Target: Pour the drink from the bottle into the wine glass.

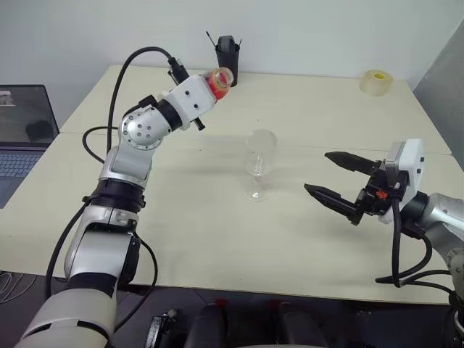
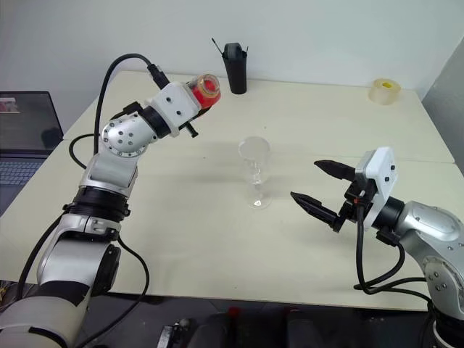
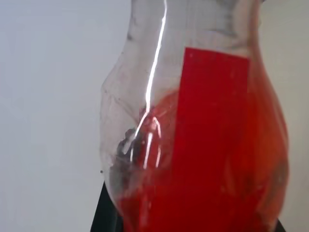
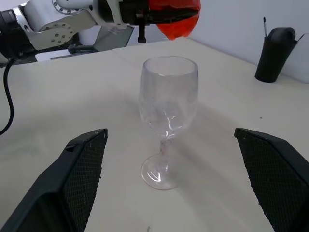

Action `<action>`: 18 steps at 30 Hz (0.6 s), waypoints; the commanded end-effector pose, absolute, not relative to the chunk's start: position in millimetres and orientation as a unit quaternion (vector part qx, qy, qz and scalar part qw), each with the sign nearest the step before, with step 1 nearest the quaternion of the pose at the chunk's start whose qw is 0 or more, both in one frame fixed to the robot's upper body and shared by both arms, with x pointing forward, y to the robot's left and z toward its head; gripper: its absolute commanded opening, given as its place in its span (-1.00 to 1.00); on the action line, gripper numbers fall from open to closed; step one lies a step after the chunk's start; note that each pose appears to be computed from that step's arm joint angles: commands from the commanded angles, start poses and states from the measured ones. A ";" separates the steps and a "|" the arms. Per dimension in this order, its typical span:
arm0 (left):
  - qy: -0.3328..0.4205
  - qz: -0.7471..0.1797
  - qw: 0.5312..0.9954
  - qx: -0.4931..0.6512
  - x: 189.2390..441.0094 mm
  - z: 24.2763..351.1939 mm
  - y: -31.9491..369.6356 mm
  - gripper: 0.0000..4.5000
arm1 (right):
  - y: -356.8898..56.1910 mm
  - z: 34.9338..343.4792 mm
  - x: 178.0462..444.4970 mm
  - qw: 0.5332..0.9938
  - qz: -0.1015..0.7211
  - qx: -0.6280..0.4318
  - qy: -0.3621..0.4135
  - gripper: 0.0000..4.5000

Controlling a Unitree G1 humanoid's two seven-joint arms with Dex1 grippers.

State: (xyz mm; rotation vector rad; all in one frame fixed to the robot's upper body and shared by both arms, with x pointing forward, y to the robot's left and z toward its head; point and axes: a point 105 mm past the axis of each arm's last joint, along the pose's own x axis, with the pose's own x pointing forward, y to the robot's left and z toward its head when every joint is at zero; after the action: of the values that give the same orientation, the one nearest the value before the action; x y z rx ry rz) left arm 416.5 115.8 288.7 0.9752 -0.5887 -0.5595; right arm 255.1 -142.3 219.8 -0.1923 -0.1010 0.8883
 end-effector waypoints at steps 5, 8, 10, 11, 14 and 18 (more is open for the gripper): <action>-0.330 -0.263 0.753 0.505 412.0 303.7 97.1 -0.59 | -139.6 225.4 247.8 0.900 0.413 -0.112 -0.075 1.00; -0.334 -0.268 0.739 0.521 413.0 298.9 90.9 -0.59 | -138.1 225.5 246.9 0.901 0.411 -0.112 -0.078 1.00; -0.334 -0.271 0.731 0.530 414.4 293.1 86.4 -0.59 | -137.0 225.2 246.0 0.902 0.410 -0.111 -0.080 1.00; -0.336 -0.272 0.727 0.533 414.7 291.3 84.1 -0.59 | -136.6 225.0 245.8 0.902 0.408 -0.111 -0.080 1.00; -0.350 -0.276 0.711 0.544 412.9 290.3 75.5 -0.59 | -135.6 224.6 245.8 0.905 0.403 -0.110 -0.082 1.00; -0.354 -0.271 0.695 0.564 414.3 290.9 72.6 -0.59 | -134.9 224.1 245.1 0.907 0.399 -0.109 -0.084 1.00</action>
State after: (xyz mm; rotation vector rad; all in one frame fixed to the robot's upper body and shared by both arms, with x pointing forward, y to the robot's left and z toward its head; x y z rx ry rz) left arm 419.6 77.9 262.9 1.2433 -0.6878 -0.6510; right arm 251.3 -139.4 214.8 -0.2019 -0.1179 0.8158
